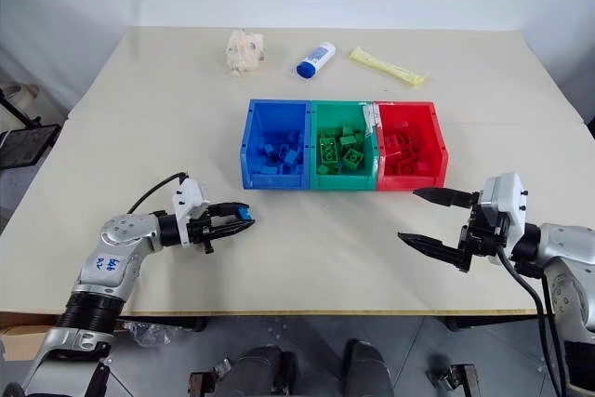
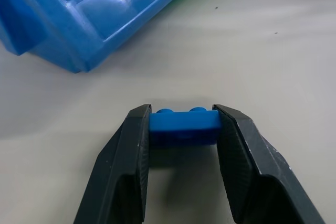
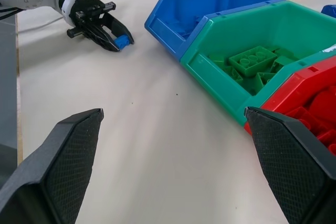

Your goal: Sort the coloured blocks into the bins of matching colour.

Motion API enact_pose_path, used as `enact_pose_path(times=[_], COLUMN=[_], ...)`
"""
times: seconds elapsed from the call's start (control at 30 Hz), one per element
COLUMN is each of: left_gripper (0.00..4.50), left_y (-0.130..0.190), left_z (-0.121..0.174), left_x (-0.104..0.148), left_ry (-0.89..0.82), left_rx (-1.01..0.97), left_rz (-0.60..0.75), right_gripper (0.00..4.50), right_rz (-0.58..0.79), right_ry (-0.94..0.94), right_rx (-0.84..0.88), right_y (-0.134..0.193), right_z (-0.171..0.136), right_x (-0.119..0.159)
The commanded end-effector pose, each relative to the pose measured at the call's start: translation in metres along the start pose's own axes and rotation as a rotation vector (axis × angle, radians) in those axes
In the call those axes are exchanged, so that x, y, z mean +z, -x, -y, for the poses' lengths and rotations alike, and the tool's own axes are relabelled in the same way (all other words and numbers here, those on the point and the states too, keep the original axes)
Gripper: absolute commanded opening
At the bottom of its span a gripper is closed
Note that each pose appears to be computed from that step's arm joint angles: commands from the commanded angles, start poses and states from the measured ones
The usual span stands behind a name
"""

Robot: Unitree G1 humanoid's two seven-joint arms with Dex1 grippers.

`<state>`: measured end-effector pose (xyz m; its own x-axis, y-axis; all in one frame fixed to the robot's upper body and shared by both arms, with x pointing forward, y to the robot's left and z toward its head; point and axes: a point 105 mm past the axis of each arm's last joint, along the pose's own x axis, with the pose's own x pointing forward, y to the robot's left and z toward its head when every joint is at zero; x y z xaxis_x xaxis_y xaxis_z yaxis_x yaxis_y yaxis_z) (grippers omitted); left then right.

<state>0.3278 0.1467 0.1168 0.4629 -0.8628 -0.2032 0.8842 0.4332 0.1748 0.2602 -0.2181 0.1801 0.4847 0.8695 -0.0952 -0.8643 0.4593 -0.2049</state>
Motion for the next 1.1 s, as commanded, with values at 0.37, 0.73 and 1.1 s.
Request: enact_pose_path(times=[0.37,0.73,1.1], left_gripper=[1.45,4.47,4.47], left_y=[-0.036,-0.049,0.032], left_z=[-0.058,-0.07,-0.044], left_x=[0.129,0.121,0.077], left_ry=[-0.283,-0.252,-0.146], left_rx=[0.136,0.11,-0.022], left_rz=[0.257,0.256,0.159], right_gripper=[4.5,4.5,4.5], right_rz=[0.051,0.041,-0.076], right_ry=[0.036,0.045,0.07], right_rx=[-0.08,-0.112,-0.014], right_y=[0.006,0.012,0.029], right_z=[-0.007,-0.008,0.013], right_x=[0.008,0.009,0.007])
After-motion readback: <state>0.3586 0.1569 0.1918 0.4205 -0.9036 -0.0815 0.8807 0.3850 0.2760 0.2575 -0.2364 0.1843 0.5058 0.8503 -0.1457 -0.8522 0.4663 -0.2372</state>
